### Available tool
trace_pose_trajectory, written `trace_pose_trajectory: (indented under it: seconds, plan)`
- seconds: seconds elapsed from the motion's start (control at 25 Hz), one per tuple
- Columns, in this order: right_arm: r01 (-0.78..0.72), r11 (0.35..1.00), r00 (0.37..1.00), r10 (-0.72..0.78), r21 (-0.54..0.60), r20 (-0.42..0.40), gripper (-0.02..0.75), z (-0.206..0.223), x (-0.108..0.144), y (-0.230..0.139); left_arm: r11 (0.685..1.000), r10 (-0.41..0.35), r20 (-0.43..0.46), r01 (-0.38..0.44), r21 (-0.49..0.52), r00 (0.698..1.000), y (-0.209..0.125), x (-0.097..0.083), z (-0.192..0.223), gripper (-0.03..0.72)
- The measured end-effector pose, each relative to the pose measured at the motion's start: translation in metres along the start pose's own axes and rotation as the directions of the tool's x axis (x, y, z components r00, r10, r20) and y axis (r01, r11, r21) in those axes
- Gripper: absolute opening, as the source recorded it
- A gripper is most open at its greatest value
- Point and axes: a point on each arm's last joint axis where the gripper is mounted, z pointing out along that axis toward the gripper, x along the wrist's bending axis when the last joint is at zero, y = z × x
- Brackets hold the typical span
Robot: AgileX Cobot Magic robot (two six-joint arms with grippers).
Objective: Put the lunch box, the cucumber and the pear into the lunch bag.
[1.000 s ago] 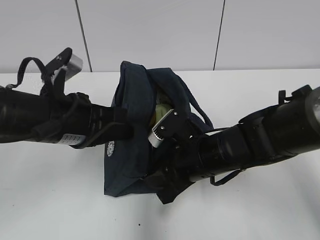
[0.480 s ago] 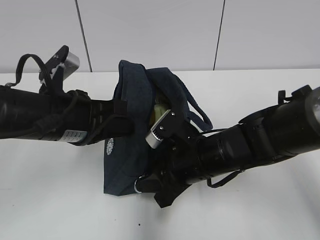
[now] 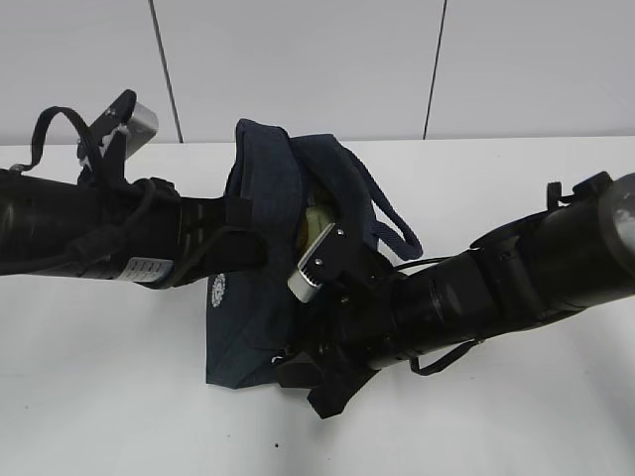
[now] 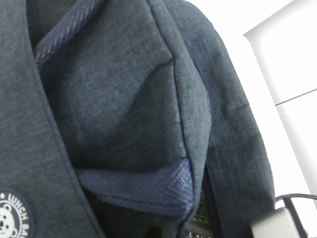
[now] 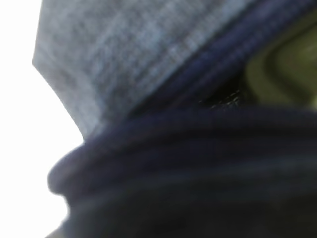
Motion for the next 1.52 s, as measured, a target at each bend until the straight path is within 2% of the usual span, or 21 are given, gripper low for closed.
trace_pose_trajectory:
  seconds: [0.24,0.48,0.72,1.2,1.52]
  plan:
    - [-0.006,1.0,1.0,0.006,0.01,-0.004,0.143,0.004,-0.001,-0.003,1.0,0.0,0.0,0.0,0.0,1.0,0.0,0.0,0.0,-0.015]
    - [-0.005,1.0,1.0,0.005,0.006,-0.011,0.013,0.004,-0.001,-0.003,1.0,0.0,0.0,0.0,0.0,1.0,0.0,0.0,0.0,-0.015]
    - [0.007,1.0,1.0,-0.007,0.012,-0.015,0.006,0.004,0.0,-0.003,1.0,0.0,0.0,0.0,0.0,1.0,0.0,0.0,0.0,-0.015]
    - [0.023,0.994,0.997,-0.014,0.111,-0.081,0.006,-0.004,0.008,-0.007,1.0,0.0,0.0,0.0,0.001,1.0,0.0,0.0,0.0,-0.015]
    - [0.047,0.993,0.997,-0.04,0.112,-0.066,0.006,-0.028,0.017,0.012,0.994,0.094,0.001,-0.094,0.05,0.996,-0.005,0.001,0.0,-0.015]
